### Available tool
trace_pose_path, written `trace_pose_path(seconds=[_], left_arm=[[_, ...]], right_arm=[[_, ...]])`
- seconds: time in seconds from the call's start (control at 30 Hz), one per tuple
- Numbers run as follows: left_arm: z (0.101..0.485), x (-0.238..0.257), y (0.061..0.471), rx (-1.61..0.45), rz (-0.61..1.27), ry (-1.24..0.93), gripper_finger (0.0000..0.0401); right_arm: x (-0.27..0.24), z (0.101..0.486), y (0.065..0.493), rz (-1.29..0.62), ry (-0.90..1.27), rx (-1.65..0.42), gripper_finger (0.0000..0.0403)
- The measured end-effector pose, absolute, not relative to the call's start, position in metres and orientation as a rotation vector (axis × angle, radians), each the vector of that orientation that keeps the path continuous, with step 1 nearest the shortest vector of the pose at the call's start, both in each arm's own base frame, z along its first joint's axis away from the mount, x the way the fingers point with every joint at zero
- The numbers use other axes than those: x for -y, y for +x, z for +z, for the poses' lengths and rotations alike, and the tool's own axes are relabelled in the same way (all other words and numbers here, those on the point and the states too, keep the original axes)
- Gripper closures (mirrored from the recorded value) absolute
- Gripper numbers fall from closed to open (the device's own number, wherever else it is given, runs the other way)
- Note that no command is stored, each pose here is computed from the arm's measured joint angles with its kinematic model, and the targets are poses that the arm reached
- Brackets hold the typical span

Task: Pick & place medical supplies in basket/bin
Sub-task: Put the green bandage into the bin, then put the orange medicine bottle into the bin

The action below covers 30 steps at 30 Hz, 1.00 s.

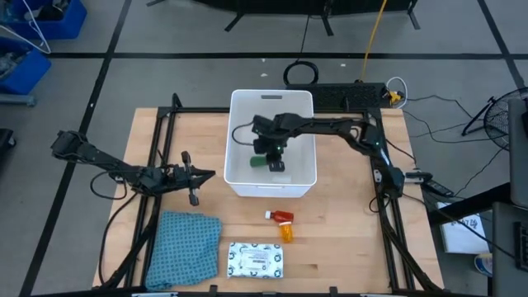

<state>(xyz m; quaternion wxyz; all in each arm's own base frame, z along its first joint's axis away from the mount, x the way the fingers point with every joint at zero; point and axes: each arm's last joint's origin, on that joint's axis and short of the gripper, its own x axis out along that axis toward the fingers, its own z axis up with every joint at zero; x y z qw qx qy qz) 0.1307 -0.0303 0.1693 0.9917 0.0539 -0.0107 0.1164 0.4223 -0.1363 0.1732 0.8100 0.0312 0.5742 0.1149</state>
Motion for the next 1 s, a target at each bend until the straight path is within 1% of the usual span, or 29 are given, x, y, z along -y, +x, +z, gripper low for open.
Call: trace_pose_path(seconds=[0.07,0.2,0.37,0.43,0.53,0.7,0.83,1.0], left_arm=[[0.169,0.03,0.131,0.022,0.233,0.099,0.0375],[0.169,0.03,0.131,0.023,0.231,0.079,0.0375],[0.169,0.03,0.131,0.019,0.229,0.08,0.0375],[0.169,0.03,0.131,0.018,0.229,0.08,0.0375],[0.168,0.03,0.131,0.017,0.229,0.08,0.0375],[0.168,0.03,0.131,0.016,0.229,0.08,0.0375],[0.168,0.03,0.131,0.016,0.229,0.079,0.0375],[0.168,0.03,0.131,0.016,0.228,0.081,0.0375]], right_arm=[[0.134,0.161,0.424,0.257,0.079,-1.253,0.0355],[0.132,0.149,0.425,0.262,0.092,-1.26,0.0355],[0.131,0.143,0.425,0.261,0.09,-1.256,0.0355],[0.131,0.144,0.425,0.261,0.088,-1.253,0.0348],[0.131,0.147,0.424,0.256,0.077,-1.249,0.0321],[0.13,0.164,0.421,0.219,0.084,-1.226,0.0248],[0.13,0.193,0.413,0.166,0.062,-1.199,0.02],[0.122,0.238,0.396,0.117,-0.003,-1.167,0.0172]])
